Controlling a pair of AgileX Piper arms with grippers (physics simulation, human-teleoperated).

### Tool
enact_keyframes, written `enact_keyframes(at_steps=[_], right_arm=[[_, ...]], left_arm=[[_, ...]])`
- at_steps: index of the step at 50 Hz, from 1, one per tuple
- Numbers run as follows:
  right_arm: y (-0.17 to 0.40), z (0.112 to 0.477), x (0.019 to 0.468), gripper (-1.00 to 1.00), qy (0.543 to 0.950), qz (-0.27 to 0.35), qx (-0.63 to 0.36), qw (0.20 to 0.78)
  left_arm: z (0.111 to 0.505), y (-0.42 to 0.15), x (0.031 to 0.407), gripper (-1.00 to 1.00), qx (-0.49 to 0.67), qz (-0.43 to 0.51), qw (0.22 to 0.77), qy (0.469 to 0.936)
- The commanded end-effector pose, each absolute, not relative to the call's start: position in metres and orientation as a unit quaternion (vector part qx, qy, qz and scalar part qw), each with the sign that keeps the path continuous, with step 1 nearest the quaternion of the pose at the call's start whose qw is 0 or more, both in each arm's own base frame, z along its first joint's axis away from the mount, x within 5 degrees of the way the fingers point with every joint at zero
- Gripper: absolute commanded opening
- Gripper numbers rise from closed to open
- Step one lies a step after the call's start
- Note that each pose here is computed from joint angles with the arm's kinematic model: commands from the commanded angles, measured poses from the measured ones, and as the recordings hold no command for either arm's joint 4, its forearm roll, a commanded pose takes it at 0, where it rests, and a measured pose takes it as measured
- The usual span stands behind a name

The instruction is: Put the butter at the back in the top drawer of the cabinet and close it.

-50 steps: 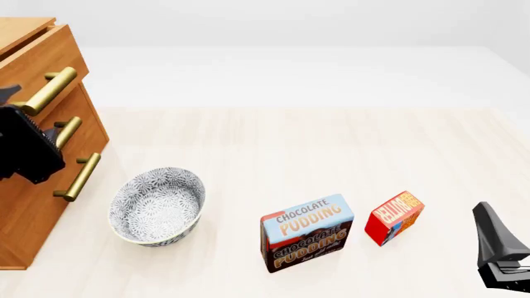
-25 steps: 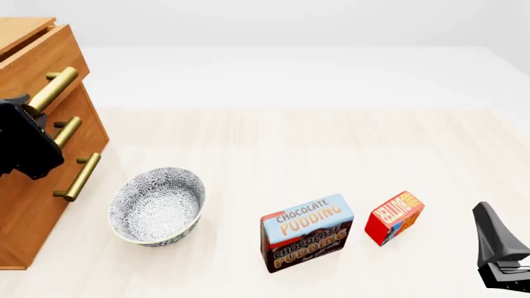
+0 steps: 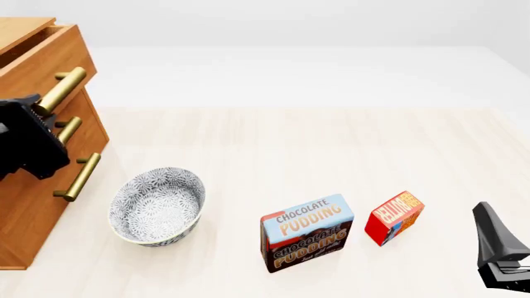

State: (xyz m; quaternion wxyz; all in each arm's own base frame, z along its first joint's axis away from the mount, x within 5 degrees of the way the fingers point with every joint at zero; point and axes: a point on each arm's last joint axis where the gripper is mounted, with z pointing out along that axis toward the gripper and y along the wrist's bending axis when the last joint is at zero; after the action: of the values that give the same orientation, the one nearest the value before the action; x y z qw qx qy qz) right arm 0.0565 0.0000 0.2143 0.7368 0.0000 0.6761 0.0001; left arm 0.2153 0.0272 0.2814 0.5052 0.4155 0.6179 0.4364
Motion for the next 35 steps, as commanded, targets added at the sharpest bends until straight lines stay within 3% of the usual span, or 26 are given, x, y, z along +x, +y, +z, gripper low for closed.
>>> enact_keyframes(at_steps=[1,35], right_arm=[[0.0,0.214,0.056,1.0,0.676,0.0,0.0,0.737],[0.0,0.214,0.056,1.0,0.676,0.0,0.0,0.737]], left_arm=[[0.281,0.023,0.212,-1.0,0.415,0.431,0.51,0.618],[0.262,0.016,0.218,-1.0,0.429,0.398,0.505,0.634]])
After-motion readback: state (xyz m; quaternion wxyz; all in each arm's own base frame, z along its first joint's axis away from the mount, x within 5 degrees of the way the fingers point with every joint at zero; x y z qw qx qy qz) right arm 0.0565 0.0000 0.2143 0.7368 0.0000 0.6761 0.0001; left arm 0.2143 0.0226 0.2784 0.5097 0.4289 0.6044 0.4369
